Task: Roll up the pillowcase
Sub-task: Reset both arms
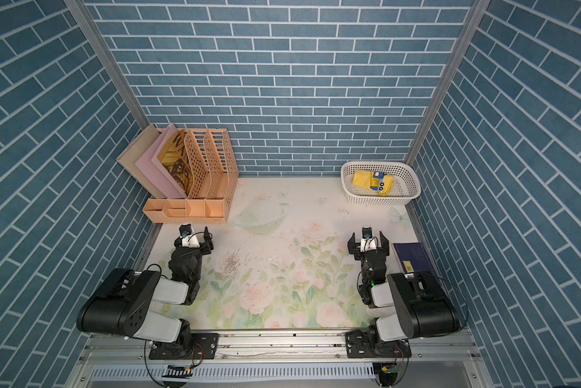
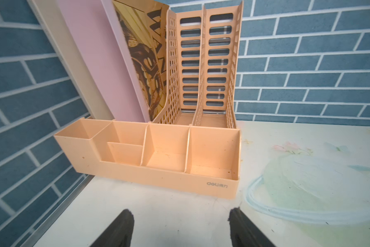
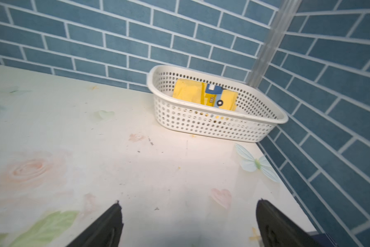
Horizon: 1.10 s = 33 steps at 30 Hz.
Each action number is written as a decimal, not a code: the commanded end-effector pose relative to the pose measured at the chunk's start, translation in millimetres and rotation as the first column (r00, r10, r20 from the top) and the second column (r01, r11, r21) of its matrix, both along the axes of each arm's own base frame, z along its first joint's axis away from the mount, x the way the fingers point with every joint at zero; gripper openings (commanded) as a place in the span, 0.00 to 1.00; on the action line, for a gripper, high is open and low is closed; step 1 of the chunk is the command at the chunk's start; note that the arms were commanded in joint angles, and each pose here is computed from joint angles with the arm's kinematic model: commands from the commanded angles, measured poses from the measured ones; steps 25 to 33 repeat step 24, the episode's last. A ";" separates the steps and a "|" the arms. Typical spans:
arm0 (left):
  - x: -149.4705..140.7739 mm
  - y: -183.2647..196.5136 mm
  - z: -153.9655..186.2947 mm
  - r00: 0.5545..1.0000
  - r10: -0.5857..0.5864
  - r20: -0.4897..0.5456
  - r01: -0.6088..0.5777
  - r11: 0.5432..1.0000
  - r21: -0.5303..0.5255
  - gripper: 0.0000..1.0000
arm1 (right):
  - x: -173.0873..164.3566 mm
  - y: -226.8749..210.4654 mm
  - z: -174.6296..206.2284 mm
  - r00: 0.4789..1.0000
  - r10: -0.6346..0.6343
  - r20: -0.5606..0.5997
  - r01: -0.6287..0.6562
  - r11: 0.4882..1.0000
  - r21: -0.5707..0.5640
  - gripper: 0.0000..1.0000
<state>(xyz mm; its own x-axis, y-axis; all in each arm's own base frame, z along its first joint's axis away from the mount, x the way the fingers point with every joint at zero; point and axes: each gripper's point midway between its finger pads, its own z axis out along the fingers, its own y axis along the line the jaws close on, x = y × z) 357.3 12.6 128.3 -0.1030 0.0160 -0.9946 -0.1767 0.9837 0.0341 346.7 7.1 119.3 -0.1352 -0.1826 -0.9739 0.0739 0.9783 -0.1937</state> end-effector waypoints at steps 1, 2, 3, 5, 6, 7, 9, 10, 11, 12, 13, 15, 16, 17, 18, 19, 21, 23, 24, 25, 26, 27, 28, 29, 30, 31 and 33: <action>8.3 -7.7 6.6 0.998 -0.058 0.017 0.058 0.998 0.009 0.76 | 18.8 -8.0 9.6 1.000 -0.011 0.026 0.008 0.995 0.103 1.00; 9.6 -4.5 5.0 0.999 -0.040 0.008 0.040 0.999 0.001 0.89 | 27.3 -0.5 8.2 1.000 0.029 0.013 -0.030 0.995 0.090 1.00; 10.4 2.8 3.8 1.000 0.000 0.007 0.000 1.000 -0.013 1.00 | 23.3 -3.7 6.0 1.000 0.018 0.005 -0.018 0.995 0.095 1.00; 11.6 6.0 3.2 1.000 0.006 0.004 -0.005 1.000 -0.026 1.00 | 24.8 -3.9 7.0 1.000 0.018 0.013 -0.019 0.995 0.097 1.00; 12.0 5.5 3.1 1.000 0.003 0.002 -0.003 1.000 -0.027 1.00 | 23.2 -3.0 8.7 1.000 0.023 0.019 -0.024 0.995 0.095 1.00; 11.5 5.4 3.1 1.000 0.002 0.003 -0.002 1.000 -0.028 1.00 | 25.4 -0.3 6.8 0.999 0.040 0.011 -0.041 0.995 0.094 1.00; 11.3 5.8 2.9 1.000 0.002 0.002 -0.002 1.000 -0.028 1.00 | 25.5 -0.2 6.6 0.999 0.044 0.009 -0.045 0.994 0.096 1.00; 11.4 5.9 3.6 1.000 0.003 0.006 -0.003 1.000 -0.028 1.00 | 25.5 -0.8 6.0 0.999 0.042 0.005 -0.042 0.994 0.097 1.00; 11.1 5.9 3.2 1.000 0.003 0.003 -0.003 1.000 -0.028 1.00 | 25.4 -0.3 6.8 0.999 0.043 0.009 -0.044 0.994 0.096 1.00; 11.3 5.9 3.4 1.000 0.003 0.005 -0.003 1.000 -0.029 1.00 | 25.5 -0.6 6.2 0.999 0.044 0.006 -0.044 0.994 0.096 1.00; 11.1 5.5 3.0 1.000 0.001 0.002 -0.001 1.000 -0.028 1.00 | 25.5 -0.8 6.4 0.999 0.043 0.007 -0.043 0.994 0.096 1.00; 11.0 5.6 2.8 1.000 0.001 0.002 -0.001 1.000 -0.028 1.00 | 26.4 -1.3 6.4 0.999 0.040 0.006 -0.040 0.995 0.096 1.00; 11.2 5.3 3.0 1.000 0.001 0.003 -0.001 1.000 -0.027 1.00 | 27.5 0.2 4.9 0.999 0.048 -0.001 -0.048 0.994 0.098 1.00; 11.3 5.3 3.5 1.000 0.001 0.004 -0.001 1.000 -0.028 1.00 | 27.7 -0.2 4.3 0.999 0.051 -0.004 -0.051 0.994 0.101 1.00; 11.3 5.6 3.2 1.000 0.001 0.004 -0.001 1.000 -0.028 1.00 | 27.6 -0.6 5.0 0.999 0.049 -0.001 -0.049 0.994 0.099 1.00; 11.1 5.2 3.1 1.000 0.000 0.003 0.000 1.000 -0.028 1.00 | 27.6 -0.2 5.0 0.999 0.051 -0.001 -0.051 0.994 0.100 1.00; 11.4 5.6 3.0 1.000 0.002 0.003 -0.001 1.000 -0.028 1.00 | 27.3 -0.5 5.5 0.999 0.049 0.001 -0.049 0.994 0.099 1.00; 11.4 5.7 3.1 1.000 0.002 0.003 -0.002 1.000 -0.028 1.00 | 26.6 -1.0 6.2 0.999 0.047 0.004 -0.047 0.994 0.099 1.00; 11.2 5.7 2.8 1.000 0.002 0.002 -0.002 1.000 -0.028 1.00 | 26.2 -0.9 6.0 0.999 0.048 0.004 -0.048 0.994 0.099 1.00; 11.2 5.7 2.8 1.000 0.002 0.002 -0.002 1.000 -0.028 1.00 | 26.2 -0.9 6.0 0.999 0.048 0.004 -0.048 0.994 0.099 1.00; 11.2 5.7 2.8 1.000 0.002 0.002 -0.002 1.000 -0.028 1.00 | 26.2 -0.9 6.0 0.999 0.048 0.004 -0.048 0.994 0.099 1.00; 11.2 5.7 2.8 1.000 0.002 0.002 -0.002 1.000 -0.028 1.00 | 26.2 -0.9 6.0 0.999 0.048 0.004 -0.048 0.994 0.099 1.00; 11.2 5.7 2.8 1.000 0.002 0.002 -0.002 1.000 -0.028 1.00 | 26.2 -0.9 6.0 0.999 0.048 0.004 -0.048 0.994 0.099 1.00; 11.2 5.7 2.8 1.000 0.002 0.002 -0.002 1.000 -0.028 1.00 | 26.2 -0.9 6.0 0.999 0.048 0.004 -0.048 0.994 0.099 1.00; 11.2 5.7 2.8 1.000 0.002 0.002 -0.002 1.000 -0.028 1.00 | 26.2 -0.9 6.0 0.999 0.048 0.004 -0.048 0.994 0.099 1.00; 11.2 5.7 2.8 1.000 0.002 0.002 -0.002 1.000 -0.028 1.00 | 26.2 -0.9 6.0 0.999 0.048 0.004 -0.048 0.994 0.099 1.00; 11.2 5.7 2.8 1.000 0.002 0.002 -0.002 1.000 -0.028 1.00 | 26.2 -0.9 6.0 0.999 0.048 0.004 -0.048 0.994 0.099 1.00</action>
